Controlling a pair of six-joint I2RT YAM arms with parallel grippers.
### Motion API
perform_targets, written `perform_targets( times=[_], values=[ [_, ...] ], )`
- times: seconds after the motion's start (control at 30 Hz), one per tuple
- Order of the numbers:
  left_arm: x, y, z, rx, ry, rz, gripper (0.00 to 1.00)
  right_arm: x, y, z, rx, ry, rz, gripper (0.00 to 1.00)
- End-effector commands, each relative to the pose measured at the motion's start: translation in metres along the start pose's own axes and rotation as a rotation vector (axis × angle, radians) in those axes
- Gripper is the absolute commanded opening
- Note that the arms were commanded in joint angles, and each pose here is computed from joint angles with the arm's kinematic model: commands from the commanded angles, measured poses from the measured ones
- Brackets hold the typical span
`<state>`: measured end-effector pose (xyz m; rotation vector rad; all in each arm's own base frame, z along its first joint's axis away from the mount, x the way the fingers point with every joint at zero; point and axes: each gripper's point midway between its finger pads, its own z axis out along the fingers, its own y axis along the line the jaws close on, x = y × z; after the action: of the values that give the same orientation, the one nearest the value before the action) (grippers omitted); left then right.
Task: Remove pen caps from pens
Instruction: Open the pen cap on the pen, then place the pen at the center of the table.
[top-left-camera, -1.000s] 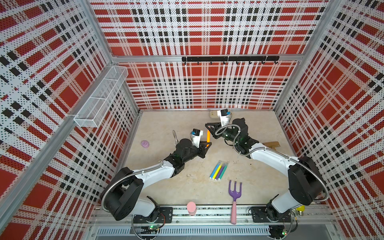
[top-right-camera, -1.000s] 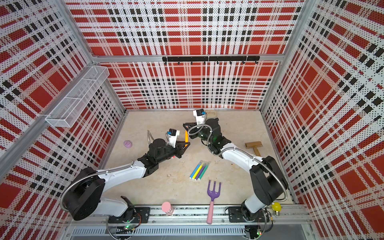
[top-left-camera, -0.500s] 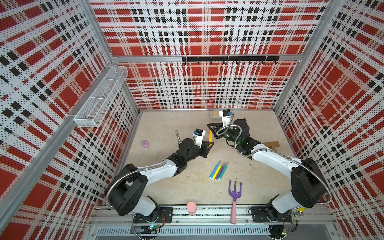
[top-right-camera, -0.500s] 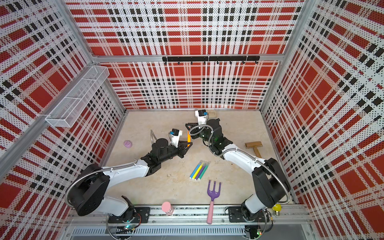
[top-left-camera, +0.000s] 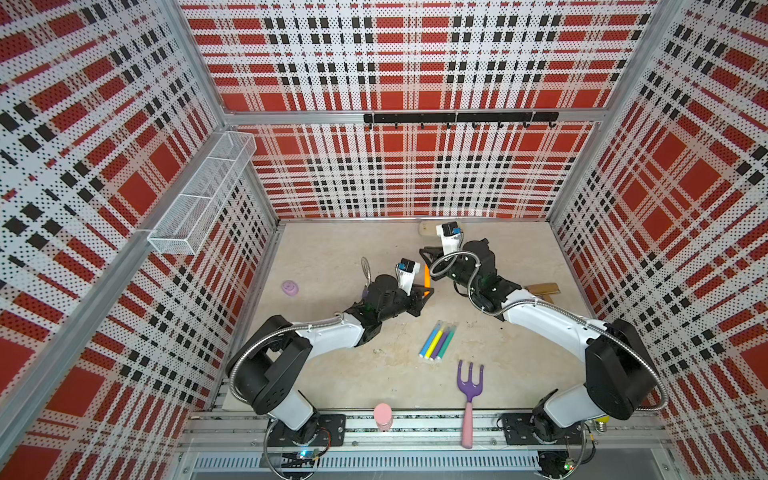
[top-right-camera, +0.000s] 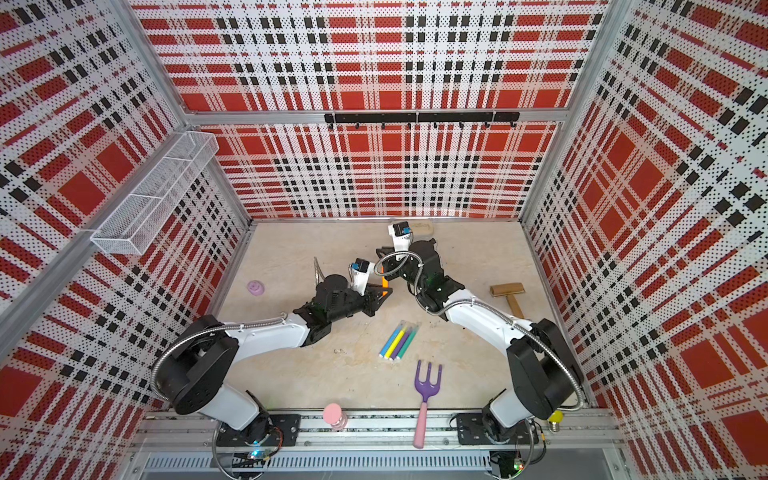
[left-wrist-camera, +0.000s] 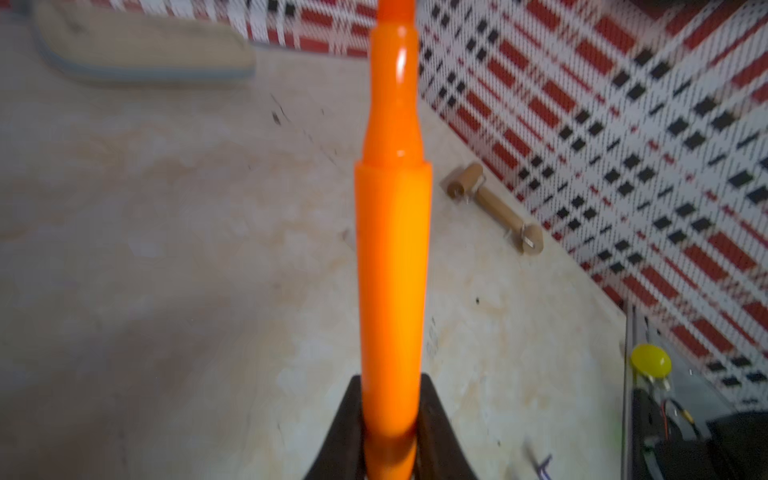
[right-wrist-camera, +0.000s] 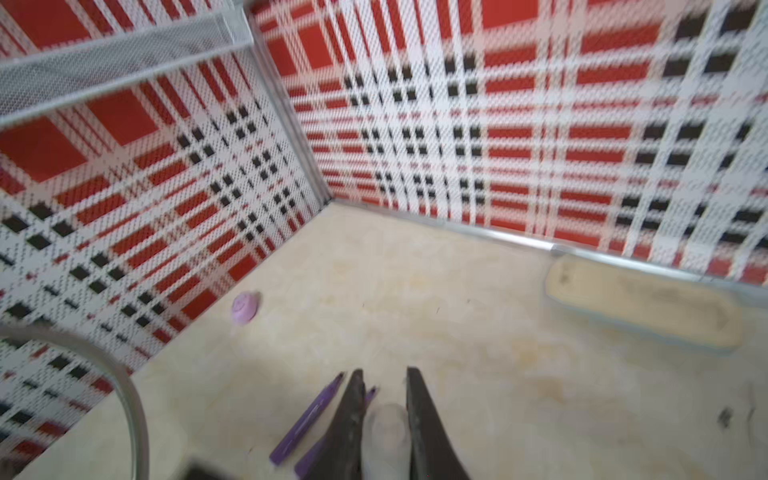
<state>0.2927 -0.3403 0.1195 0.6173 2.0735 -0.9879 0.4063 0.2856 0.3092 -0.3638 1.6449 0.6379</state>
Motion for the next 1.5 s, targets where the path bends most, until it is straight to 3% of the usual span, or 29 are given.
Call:
perform_targets(
  times=[0.0, 0.2, 0.33, 0.47, 0.6, 0.9, 1.13, 1.47],
  values=[
    [0.082, -0.007, 0.002, 0.050, 0.290, -0.023, 0.00, -0.138, 0.007, -0.040, 0.048, -0.419, -0.096, 0.00],
    [0.078, -0.004, 0.002, 0.027, 0.281, -0.015, 0.00, -0.145, 0.009, -0.043, 0.056, -0.420, -0.127, 0.00],
    [0.054, 0.006, -0.007, -0.033, 0.200, -0.023, 0.00, -0.144, 0.007, -0.049, 0.070, -0.412, -0.136, 0.00],
    [0.026, 0.033, -0.017, -0.136, 0.152, -0.093, 0.00, -0.128, -0.009, -0.048, 0.132, -0.312, -0.143, 0.00],
    [0.023, 0.064, -0.021, -0.322, 0.219, -0.097, 0.00, -0.103, -0.030, -0.056, 0.199, -0.213, -0.137, 0.00],
    [0.041, 0.112, -0.017, -0.527, 0.404, -0.113, 0.00, -0.071, -0.070, -0.098, 0.341, -0.133, -0.123, 0.00],
    [0.054, 0.125, -0.022, -0.604, 0.475, -0.114, 0.00, -0.073, -0.082, -0.120, 0.408, -0.133, -0.135, 0.00],
    [0.076, 0.147, -0.026, -0.671, 0.554, -0.127, 0.04, -0.052, -0.101, -0.121, 0.469, -0.055, -0.126, 0.00]
  ],
)
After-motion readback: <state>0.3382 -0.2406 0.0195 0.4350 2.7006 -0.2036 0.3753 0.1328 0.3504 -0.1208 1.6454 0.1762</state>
